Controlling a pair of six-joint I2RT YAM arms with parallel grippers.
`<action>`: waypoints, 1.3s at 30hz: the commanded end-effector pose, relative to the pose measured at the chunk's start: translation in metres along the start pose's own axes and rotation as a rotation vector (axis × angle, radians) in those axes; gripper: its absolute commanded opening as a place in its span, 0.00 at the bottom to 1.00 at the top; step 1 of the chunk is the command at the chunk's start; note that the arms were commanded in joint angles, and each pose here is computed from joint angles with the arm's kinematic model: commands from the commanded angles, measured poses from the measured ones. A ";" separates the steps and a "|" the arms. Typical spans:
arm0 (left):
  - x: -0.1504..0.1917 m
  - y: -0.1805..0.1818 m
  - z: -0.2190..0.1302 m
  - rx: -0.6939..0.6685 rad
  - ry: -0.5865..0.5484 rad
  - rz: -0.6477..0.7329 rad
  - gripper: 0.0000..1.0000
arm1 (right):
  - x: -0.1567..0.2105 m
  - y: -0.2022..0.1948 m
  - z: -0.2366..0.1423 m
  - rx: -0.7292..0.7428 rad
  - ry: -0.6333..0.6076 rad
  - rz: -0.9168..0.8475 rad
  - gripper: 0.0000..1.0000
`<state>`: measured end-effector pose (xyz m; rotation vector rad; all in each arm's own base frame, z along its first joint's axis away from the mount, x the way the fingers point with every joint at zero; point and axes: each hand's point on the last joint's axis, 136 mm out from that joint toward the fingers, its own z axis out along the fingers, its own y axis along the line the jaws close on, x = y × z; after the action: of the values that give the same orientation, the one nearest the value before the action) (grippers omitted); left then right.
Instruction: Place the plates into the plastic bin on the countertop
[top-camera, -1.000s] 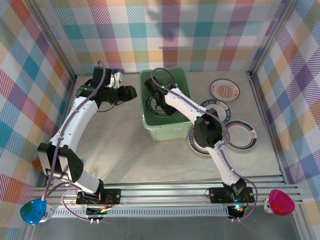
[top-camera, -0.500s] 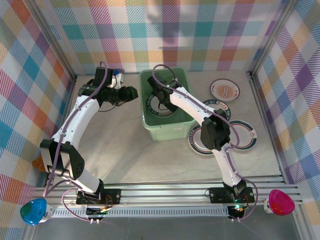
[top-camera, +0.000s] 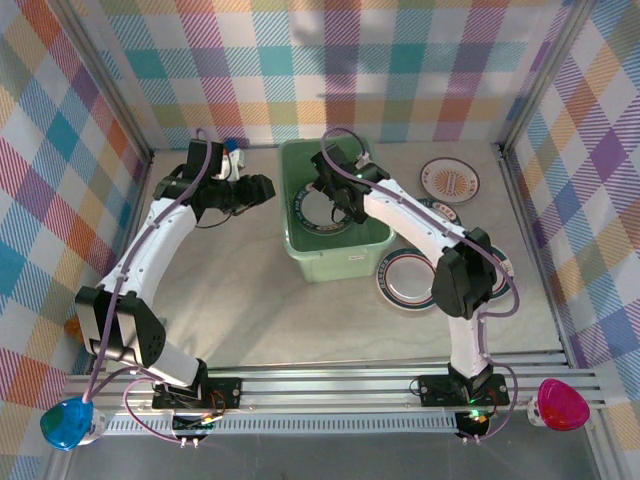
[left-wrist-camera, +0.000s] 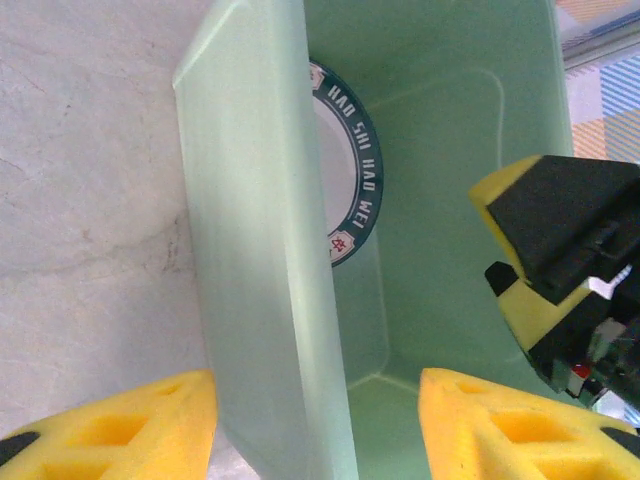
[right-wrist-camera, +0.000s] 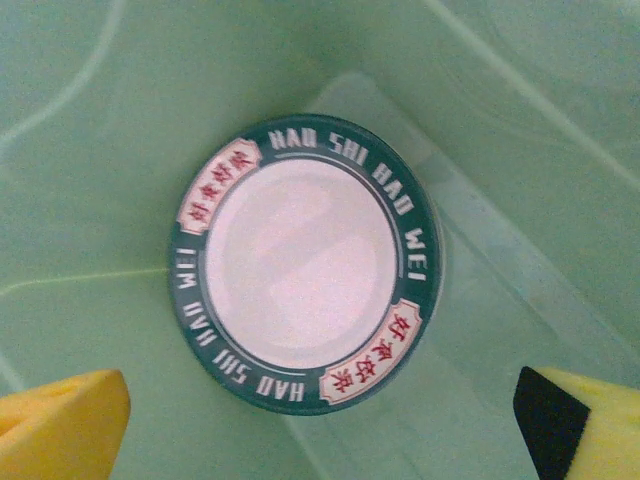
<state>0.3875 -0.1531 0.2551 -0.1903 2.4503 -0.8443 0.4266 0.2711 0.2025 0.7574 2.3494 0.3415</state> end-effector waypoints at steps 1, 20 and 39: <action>-0.005 -0.012 -0.017 0.043 -0.042 0.001 0.55 | -0.021 0.014 -0.035 -0.119 -0.046 -0.043 0.99; 0.051 -0.014 -0.022 -0.051 -0.020 0.035 0.56 | -0.050 -0.148 -0.162 -0.247 -0.083 -0.151 0.97; 0.071 -0.022 -0.033 -0.087 -0.058 0.103 0.56 | 0.033 -0.319 -0.063 -0.018 0.239 0.190 0.81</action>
<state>0.3132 -0.1787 0.2574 -0.1030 2.4302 -0.7025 0.2180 0.0216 0.0984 1.0445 2.5072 0.4579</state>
